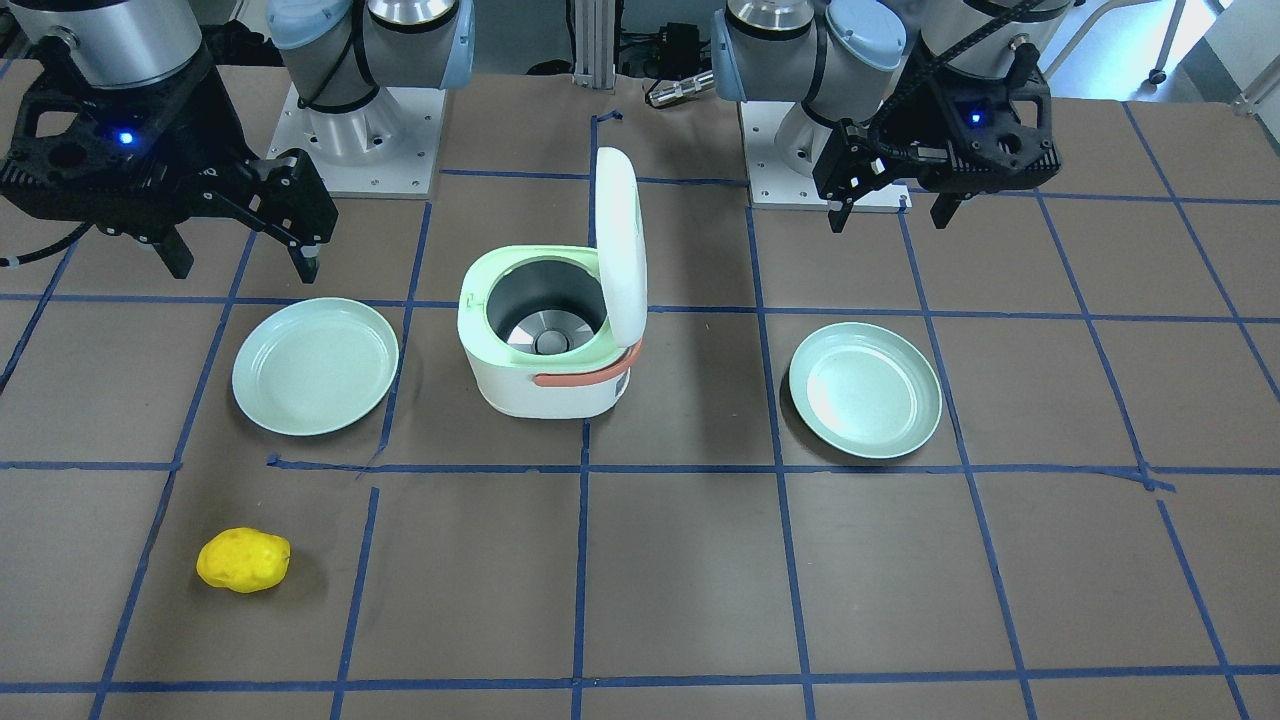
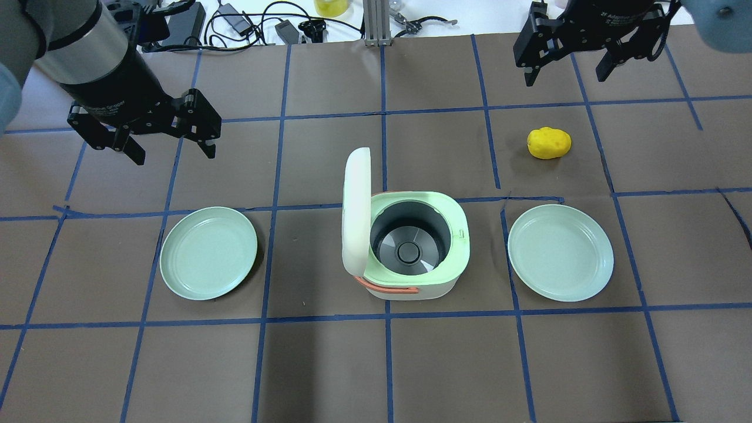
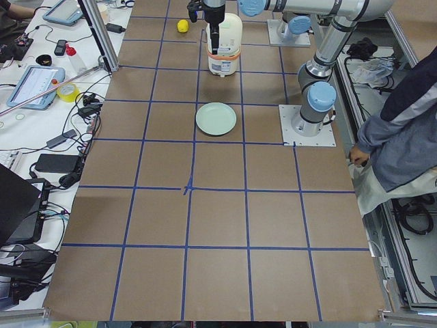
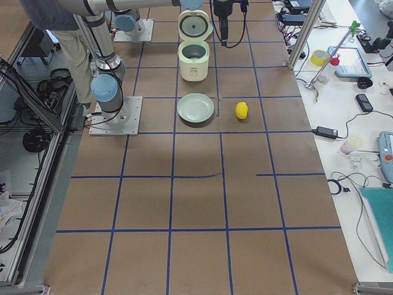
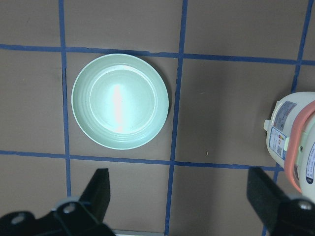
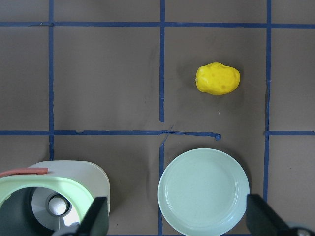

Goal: Press rice cooker button

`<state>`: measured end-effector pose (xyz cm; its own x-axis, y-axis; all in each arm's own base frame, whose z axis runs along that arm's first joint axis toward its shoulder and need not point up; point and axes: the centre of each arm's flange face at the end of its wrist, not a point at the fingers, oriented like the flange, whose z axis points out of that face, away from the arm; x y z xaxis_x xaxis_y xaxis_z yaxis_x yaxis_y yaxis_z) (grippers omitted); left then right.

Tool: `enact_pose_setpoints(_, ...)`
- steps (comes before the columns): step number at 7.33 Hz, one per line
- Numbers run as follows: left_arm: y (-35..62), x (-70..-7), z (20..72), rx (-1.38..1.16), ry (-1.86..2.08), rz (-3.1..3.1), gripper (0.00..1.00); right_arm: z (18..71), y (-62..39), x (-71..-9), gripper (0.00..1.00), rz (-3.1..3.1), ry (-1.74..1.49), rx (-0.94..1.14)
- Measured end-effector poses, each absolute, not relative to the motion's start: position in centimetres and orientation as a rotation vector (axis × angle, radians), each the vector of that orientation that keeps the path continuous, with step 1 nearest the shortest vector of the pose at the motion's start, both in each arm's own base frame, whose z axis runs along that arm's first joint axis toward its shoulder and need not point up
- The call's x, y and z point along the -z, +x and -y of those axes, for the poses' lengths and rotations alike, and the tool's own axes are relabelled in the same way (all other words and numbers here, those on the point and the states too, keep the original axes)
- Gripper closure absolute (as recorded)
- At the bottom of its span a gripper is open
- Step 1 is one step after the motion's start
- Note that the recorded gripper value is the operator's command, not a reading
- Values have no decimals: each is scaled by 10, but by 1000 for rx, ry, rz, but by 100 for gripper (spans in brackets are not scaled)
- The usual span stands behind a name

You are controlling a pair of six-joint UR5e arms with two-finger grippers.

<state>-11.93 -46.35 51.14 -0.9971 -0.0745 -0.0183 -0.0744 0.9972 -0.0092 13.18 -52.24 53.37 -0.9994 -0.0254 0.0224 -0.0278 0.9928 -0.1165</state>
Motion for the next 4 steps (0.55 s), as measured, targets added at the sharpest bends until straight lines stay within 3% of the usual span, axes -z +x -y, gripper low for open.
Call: enact_pose_setpoints(4, -119, -511, 463, 13, -118, -3121, 0, 523, 133, -534, 0, 3128, 69, -190)
